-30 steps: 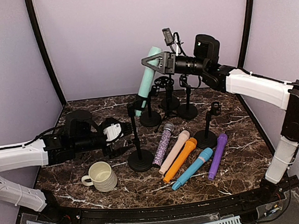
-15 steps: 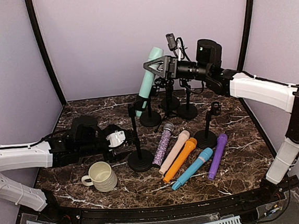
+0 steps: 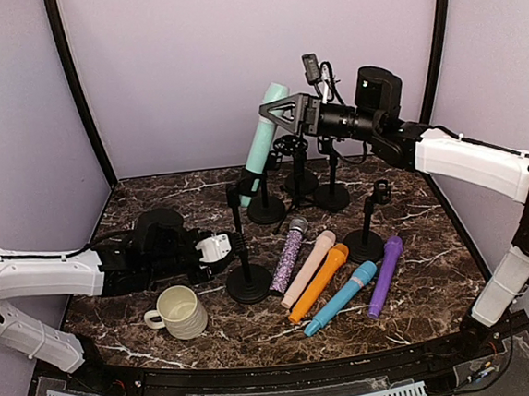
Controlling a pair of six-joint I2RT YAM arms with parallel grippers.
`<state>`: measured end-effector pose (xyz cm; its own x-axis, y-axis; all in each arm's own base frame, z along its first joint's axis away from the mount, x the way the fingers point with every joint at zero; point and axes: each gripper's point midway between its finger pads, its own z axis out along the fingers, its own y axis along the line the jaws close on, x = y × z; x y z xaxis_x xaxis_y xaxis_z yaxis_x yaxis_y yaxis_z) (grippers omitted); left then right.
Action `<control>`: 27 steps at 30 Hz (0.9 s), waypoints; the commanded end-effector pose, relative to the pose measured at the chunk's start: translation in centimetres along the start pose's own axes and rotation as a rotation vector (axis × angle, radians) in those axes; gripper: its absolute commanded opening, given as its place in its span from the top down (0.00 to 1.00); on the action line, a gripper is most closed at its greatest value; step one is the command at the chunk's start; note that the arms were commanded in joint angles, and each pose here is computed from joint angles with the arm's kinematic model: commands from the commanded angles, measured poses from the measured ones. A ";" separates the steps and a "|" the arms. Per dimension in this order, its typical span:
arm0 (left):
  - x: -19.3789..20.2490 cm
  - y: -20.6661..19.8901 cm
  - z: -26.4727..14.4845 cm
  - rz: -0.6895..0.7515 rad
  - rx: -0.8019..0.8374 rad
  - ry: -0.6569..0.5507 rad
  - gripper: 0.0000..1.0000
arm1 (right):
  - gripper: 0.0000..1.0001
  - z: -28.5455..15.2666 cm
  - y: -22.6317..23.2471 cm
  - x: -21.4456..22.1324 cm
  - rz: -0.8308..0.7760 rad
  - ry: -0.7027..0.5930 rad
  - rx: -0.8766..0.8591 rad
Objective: Remove the microphone from the stand
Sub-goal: Unscrew the knob on the microphone stand.
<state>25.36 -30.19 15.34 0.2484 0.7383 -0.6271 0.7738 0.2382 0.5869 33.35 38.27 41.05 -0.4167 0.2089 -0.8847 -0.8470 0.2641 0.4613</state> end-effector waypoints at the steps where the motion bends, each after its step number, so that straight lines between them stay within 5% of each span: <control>1: -0.4 0.5 0.1 -0.009 -0.021 -0.004 0.64 | 0.13 -0.6 1.3 -1.6 -0.043 -0.049 -0.022; 8: -0.1 0.0 0.3 -0.038 0.007 0.013 0.85 | 0.14 -0.6 1.4 -1.6 -0.041 -0.047 -0.028; 27: -0.5 -3.4 -0.7 -0.385 0.313 0.000 0.94 | 0.18 -0.6 0.9 -1.0 -0.047 -0.037 -0.007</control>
<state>24.42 -30.47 14.58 0.0318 0.6748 -0.7373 0.8843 0.3248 0.3353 33.41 38.28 40.59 -0.4126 0.2014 -0.8884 -0.8480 0.2712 0.4553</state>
